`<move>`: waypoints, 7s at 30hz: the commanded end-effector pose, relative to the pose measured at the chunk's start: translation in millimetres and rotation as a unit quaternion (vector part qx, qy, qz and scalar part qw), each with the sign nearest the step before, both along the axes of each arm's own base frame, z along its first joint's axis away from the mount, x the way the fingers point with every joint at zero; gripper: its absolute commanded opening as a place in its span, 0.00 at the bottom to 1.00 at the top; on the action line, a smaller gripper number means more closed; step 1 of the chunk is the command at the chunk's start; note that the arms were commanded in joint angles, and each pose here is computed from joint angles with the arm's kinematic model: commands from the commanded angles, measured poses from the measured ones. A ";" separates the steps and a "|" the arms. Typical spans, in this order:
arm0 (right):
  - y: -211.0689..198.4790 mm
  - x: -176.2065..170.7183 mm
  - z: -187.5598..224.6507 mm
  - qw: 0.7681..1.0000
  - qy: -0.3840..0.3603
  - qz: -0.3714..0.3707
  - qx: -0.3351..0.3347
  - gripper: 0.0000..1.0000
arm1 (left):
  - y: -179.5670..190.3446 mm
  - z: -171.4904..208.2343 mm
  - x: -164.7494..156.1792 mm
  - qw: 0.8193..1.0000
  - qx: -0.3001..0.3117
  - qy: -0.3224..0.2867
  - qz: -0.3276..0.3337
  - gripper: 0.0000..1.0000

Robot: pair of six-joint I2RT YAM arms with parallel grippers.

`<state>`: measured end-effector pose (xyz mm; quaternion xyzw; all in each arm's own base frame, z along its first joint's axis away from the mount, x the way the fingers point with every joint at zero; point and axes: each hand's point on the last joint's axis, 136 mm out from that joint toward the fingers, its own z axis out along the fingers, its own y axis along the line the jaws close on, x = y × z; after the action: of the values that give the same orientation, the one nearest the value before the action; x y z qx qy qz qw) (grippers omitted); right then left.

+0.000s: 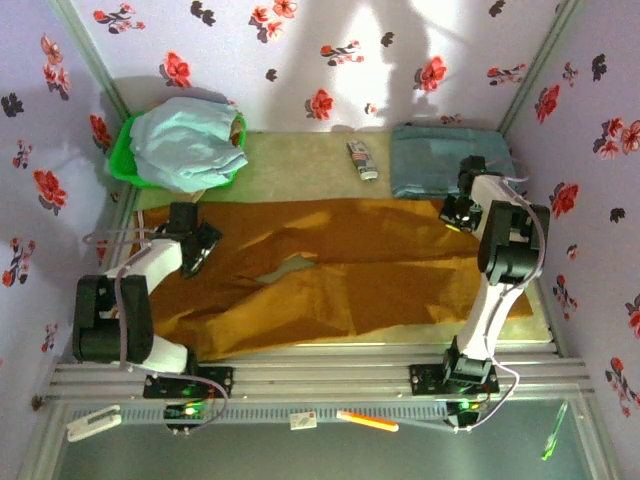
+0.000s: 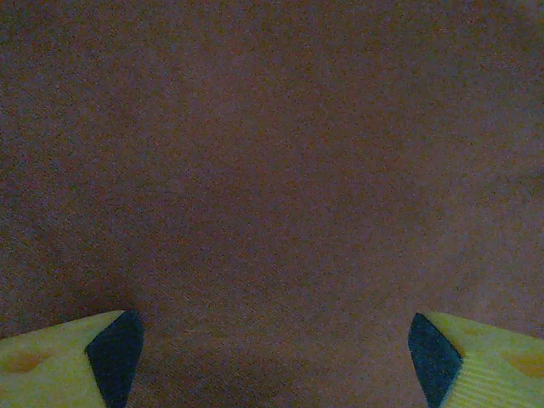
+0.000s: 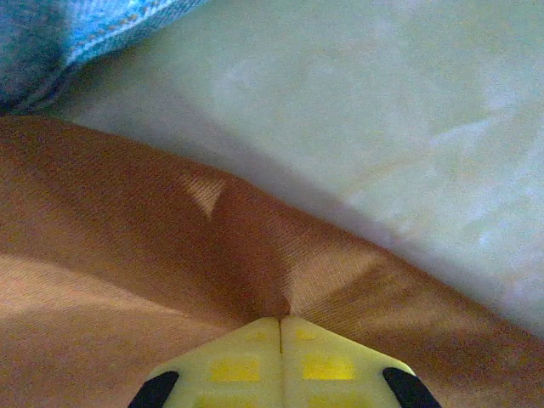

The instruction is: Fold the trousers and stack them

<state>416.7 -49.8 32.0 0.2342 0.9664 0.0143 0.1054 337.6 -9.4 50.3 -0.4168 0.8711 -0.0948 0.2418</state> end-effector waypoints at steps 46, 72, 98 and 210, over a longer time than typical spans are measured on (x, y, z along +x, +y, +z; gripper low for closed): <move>190.7 -65.8 81.1 0.976 -0.075 0.203 0.015 0.75 | -10.7 -0.4 -11.7 0.999 -0.020 -0.022 -0.039 0.86; 163.4 -67.8 142.5 0.977 -0.137 0.164 0.018 0.00 | -17.0 0.6 -7.6 0.998 -0.035 -0.029 -0.048 0.85; -2.3 -39.0 117.8 0.978 -0.120 -0.068 -0.159 0.78 | -53.1 7.4 -1.7 0.991 -0.068 -0.048 -0.106 0.87; -32.7 -264.4 24.0 0.906 0.023 -0.420 0.044 0.82 | -77.9 -0.5 -57.0 0.988 -0.062 -0.036 -0.134 0.92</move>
<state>166.7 -89.1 74.7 0.6009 0.7909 0.0108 0.1147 272.6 -84.6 39.6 -0.3077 0.9084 -0.1835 0.2155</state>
